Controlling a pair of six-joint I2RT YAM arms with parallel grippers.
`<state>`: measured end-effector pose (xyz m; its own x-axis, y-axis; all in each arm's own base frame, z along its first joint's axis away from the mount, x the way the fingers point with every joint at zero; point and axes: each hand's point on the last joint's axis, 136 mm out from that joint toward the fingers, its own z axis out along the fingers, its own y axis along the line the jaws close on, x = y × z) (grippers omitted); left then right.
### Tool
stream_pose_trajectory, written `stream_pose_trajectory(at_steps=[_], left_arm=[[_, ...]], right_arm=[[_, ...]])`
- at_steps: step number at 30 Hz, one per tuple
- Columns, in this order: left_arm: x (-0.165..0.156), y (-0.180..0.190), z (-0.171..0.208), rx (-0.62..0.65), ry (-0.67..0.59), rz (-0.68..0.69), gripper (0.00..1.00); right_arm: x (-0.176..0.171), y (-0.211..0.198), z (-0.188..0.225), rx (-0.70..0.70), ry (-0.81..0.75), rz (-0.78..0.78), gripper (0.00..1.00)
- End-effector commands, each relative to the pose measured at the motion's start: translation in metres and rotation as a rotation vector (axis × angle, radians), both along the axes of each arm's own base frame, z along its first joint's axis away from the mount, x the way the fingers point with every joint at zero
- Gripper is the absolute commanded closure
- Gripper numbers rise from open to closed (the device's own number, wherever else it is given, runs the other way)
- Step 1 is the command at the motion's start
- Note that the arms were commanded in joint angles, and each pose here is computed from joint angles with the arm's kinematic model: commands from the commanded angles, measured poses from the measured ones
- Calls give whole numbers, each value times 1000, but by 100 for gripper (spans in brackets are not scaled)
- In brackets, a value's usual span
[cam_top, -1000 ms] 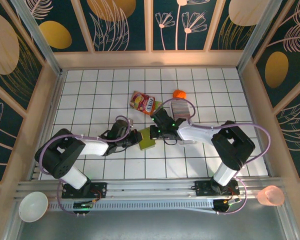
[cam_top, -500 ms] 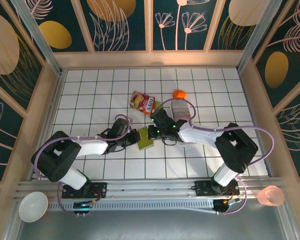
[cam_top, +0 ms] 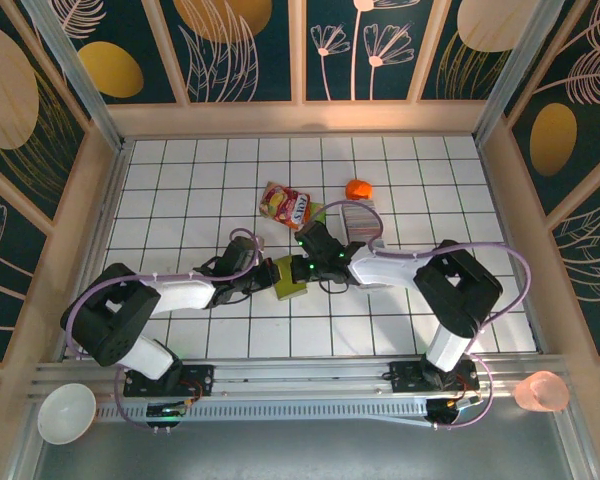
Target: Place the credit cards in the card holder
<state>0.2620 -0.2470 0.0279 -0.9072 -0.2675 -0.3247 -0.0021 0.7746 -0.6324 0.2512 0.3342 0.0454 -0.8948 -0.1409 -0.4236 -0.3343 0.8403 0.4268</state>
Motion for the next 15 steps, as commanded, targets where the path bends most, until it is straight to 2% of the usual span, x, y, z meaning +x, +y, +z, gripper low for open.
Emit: stream_pose_trajectory(at_steps=[1,8,15], left_arm=[[-12,24,-25,101,63,33,100],[-12,24,-25,98,63,35,100],[-13,23,-25,95,65,32,100]], right_arm=[[0,5,-4,11,3,-3,100],[5,8,4,64,-15,-48,100],[11,8,7,58,-35,-66,100]])
